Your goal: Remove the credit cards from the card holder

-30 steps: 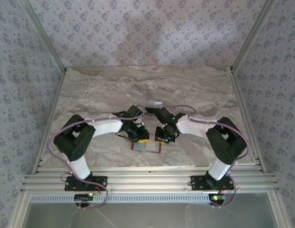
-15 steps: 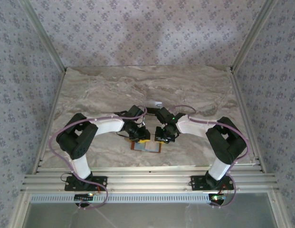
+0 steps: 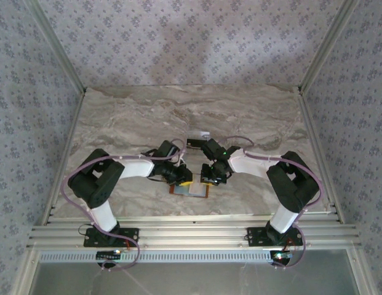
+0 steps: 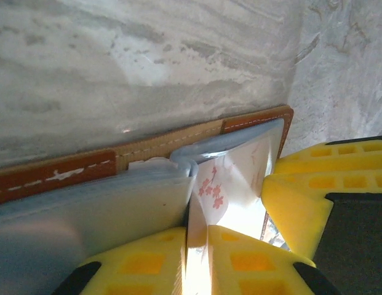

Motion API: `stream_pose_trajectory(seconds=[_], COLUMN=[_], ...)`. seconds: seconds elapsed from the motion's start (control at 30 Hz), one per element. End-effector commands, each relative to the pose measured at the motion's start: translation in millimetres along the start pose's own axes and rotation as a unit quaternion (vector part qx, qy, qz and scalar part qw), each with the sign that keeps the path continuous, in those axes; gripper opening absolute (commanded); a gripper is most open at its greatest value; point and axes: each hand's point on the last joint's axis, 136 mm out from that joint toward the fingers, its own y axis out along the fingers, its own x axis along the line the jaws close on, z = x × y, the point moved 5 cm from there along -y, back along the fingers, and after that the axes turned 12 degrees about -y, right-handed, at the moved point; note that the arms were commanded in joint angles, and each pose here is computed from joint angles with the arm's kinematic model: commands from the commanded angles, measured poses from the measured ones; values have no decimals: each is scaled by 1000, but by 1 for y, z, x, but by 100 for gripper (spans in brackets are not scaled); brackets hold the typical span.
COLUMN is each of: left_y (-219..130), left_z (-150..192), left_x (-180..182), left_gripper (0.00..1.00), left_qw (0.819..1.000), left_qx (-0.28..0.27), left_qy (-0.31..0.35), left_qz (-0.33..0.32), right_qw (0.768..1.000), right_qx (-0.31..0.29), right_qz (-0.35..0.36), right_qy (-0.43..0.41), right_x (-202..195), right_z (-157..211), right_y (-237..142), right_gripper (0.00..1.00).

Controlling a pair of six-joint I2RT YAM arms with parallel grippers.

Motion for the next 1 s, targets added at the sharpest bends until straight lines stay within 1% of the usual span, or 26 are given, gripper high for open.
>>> stream_pose_trajectory(seconds=[0.0, 0.17, 0.27, 0.43, 0.63, 0.97], left_y=[-1, -7, -10, -17, -27, -50], left_z=[6, 6, 6, 7, 9, 9], left_x=[-17, -20, -18, -12, 2, 13], left_gripper=[15, 8, 6, 4, 4, 3], left_qw=[999, 998, 999, 999, 1000, 998], left_qx=[13, 6, 0, -9, -16, -29], left_qy=[17, 24, 23, 24, 19, 21], left_qz=[49, 56, 47, 24, -14, -48], right_qw=[999, 999, 999, 999, 998, 998], right_qx=[30, 30, 31, 30, 30, 30], right_qz=[40, 39, 41, 45, 50, 50], right_qy=[5, 5, 6, 5, 6, 4], right_x=[-18, -18, -19, -20, -22, -21], right_z=[12, 12, 12, 12, 12, 11], right_y=[19, 19, 19, 19, 19, 18], right_gripper=[19, 19, 19, 22, 22, 21])
